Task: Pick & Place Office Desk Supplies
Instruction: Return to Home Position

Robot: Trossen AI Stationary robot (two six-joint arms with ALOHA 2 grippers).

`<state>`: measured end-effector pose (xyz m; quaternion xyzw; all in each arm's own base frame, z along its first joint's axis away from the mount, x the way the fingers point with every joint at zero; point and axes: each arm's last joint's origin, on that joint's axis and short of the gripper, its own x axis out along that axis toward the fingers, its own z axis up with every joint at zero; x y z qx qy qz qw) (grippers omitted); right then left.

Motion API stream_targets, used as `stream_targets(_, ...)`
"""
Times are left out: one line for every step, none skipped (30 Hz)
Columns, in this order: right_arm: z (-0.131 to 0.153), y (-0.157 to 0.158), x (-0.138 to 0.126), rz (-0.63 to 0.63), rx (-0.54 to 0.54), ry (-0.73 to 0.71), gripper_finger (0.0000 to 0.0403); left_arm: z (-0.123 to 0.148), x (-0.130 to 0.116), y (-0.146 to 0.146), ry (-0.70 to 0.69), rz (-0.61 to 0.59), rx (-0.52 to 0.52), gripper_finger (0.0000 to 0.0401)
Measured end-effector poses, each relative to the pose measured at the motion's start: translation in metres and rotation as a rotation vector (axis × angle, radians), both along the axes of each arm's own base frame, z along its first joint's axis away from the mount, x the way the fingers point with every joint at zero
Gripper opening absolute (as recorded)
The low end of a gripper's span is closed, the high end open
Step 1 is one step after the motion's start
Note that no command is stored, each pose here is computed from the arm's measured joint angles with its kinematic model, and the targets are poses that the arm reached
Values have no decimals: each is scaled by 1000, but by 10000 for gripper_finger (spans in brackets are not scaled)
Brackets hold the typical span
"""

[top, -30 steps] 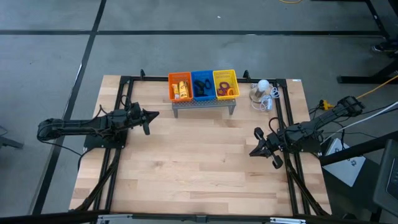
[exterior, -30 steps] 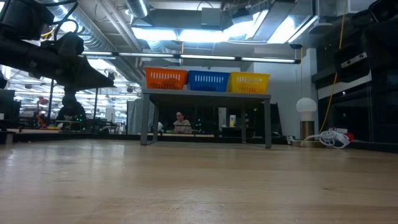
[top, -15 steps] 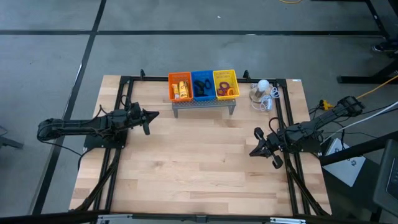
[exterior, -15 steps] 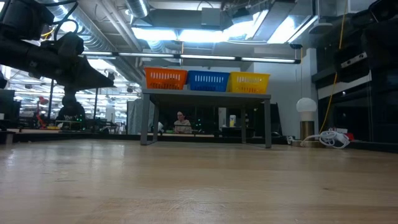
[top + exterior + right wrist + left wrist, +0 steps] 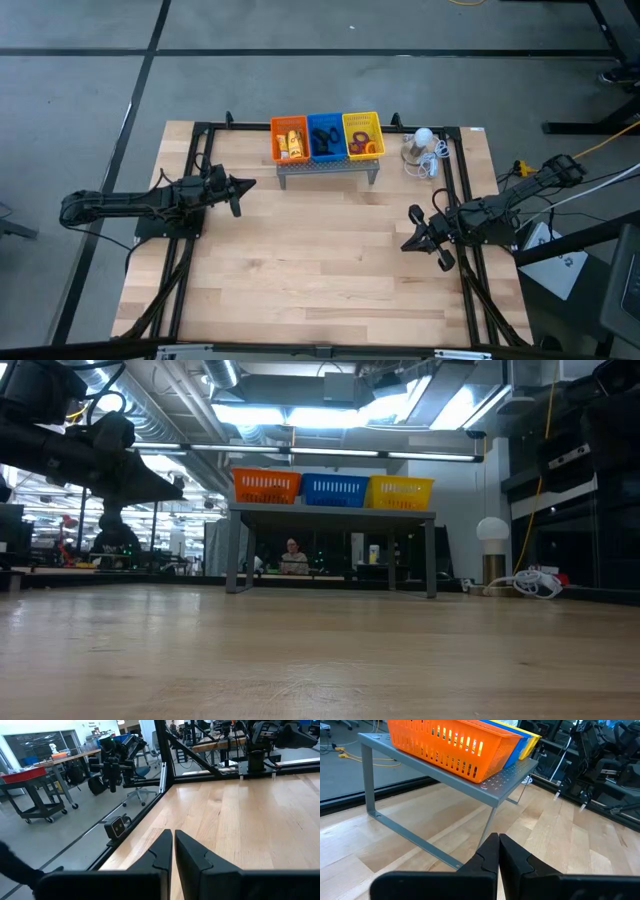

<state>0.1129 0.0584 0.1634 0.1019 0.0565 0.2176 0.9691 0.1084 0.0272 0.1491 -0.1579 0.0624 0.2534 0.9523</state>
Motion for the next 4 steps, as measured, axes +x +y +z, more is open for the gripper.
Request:
stream_targets(0,0,0,0,0,0,23,0,0,0,0,0,0,6)
stream_targets(0,0,0,0,0,0,23,0,0,0,0,0,0,6)
stream_targets(0,0,0,0,0,0,23,0,0,0,0,0,0,6)
stream_targets(0,0,0,0,0,0,23,0,0,0,0,0,0,6)
